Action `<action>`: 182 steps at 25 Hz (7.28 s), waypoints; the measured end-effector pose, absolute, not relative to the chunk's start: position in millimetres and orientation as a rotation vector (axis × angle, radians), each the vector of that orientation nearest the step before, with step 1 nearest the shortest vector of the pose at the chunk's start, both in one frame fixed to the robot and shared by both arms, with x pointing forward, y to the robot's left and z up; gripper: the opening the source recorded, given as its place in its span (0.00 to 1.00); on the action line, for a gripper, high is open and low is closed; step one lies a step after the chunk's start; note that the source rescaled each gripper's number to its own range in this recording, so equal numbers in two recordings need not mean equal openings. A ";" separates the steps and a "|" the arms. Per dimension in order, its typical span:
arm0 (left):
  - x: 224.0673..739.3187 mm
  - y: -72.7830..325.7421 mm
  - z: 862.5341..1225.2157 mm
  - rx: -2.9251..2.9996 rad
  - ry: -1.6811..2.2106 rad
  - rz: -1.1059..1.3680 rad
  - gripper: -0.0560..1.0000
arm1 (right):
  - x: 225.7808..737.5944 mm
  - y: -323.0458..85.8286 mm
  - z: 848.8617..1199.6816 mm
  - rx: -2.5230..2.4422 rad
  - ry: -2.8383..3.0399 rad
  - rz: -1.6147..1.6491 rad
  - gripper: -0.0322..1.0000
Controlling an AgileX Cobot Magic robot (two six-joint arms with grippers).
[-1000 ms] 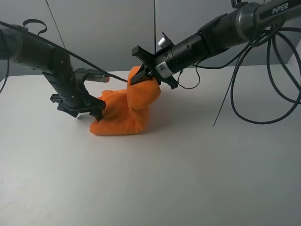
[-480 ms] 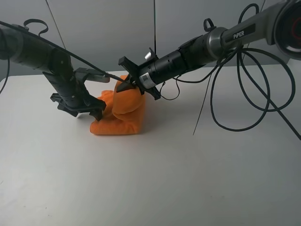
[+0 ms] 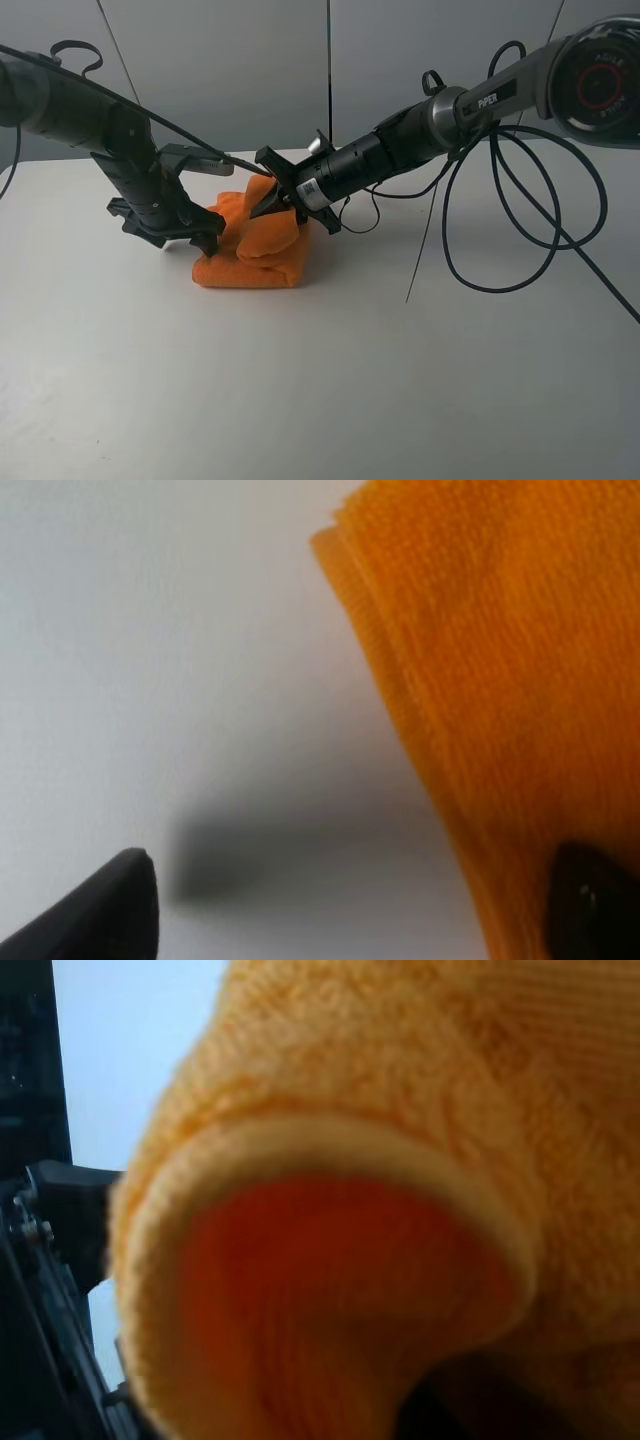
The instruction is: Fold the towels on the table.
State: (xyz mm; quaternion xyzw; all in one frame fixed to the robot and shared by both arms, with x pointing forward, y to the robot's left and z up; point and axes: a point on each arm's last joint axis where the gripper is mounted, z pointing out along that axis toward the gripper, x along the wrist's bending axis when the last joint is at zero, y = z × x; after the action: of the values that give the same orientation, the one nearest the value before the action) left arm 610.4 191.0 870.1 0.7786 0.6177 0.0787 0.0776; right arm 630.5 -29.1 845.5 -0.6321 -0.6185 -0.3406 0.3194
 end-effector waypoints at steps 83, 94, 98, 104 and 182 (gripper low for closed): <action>556.5 278.7 1138.3 1.773 1.776 0.720 1.00 | 623.3 -36.1 928.9 -1.469 -2.316 -0.984 1.00; 556.4 277.6 1138.2 1.763 1.778 0.701 1.00 | 626.5 -33.1 908.1 -1.554 -2.211 -0.962 1.00; 556.4 277.5 1138.2 1.762 1.779 0.699 1.00 | 627.1 -28.0 908.8 -1.548 -2.119 -1.025 1.00; 556.2 276.8 1138.0 1.757 1.781 0.687 1.00 | 630.3 -23.1 908.4 -1.563 -2.031 -1.103 1.00; 473.6 278.9 1188.6 1.810 1.690 0.657 1.00 | 561.4 -287.7 1098.2 -2.219 -2.399 -0.859 1.00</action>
State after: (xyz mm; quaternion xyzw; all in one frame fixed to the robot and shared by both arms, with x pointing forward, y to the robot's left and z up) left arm 473.6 278.9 1188.6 0.6771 0.6322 0.2458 0.2854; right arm 561.4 -287.7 1098.2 -0.6521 -0.7051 -0.2523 -0.1183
